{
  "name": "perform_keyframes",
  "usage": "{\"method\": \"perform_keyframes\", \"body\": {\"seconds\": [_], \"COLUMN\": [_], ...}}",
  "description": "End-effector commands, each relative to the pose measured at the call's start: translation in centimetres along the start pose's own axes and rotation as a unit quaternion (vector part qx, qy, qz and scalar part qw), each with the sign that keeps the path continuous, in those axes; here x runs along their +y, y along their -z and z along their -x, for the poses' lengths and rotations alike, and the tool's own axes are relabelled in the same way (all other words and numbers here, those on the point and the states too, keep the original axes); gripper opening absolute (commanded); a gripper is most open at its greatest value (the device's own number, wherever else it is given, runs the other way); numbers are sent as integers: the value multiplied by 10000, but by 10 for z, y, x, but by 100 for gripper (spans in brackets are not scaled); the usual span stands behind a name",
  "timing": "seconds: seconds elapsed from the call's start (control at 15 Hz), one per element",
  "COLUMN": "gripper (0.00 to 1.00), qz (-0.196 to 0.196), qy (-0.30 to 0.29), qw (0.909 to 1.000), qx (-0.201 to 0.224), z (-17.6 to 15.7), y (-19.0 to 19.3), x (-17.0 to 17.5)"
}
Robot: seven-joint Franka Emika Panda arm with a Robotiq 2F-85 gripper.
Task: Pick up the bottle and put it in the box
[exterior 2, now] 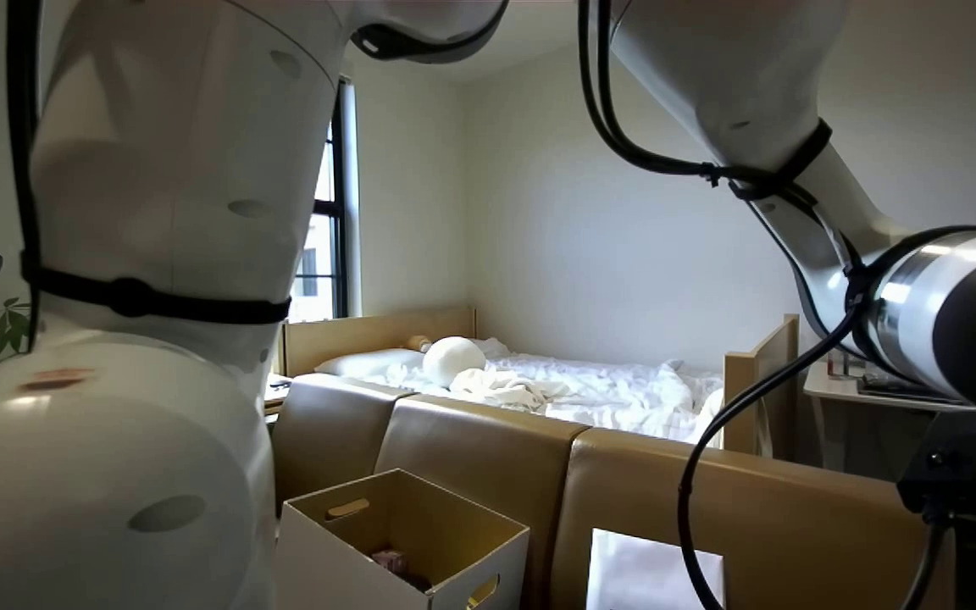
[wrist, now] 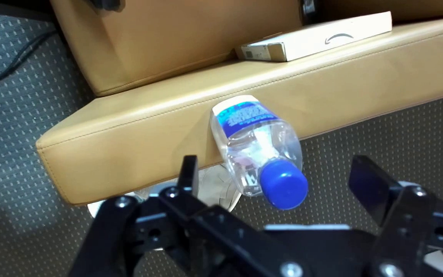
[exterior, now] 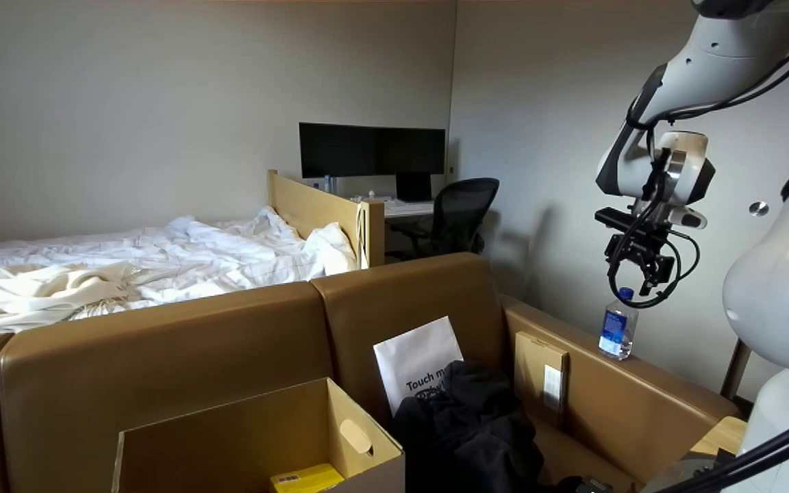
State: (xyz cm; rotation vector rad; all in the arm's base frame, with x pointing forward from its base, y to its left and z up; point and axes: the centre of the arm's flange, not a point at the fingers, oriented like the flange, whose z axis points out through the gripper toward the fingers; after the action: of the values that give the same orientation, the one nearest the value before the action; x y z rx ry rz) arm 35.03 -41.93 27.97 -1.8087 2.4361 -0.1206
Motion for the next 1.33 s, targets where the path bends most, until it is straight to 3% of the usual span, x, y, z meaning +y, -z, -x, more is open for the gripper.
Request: {"method": "perform_keyframes", "body": {"seconds": [0.0,0.2,0.8,1.27], "gripper": [100,100,100,100], "qz": [-4,-18,65,-215], "qy": [-246,-286,-601,-497], "qw": [9997,9996,9970,9985], "qx": [50,-48,485,-6], "z": [-5,-9,-43,-33], "y": [-4,-11,-17,-26], "x": [4,7,-1,-28]}}
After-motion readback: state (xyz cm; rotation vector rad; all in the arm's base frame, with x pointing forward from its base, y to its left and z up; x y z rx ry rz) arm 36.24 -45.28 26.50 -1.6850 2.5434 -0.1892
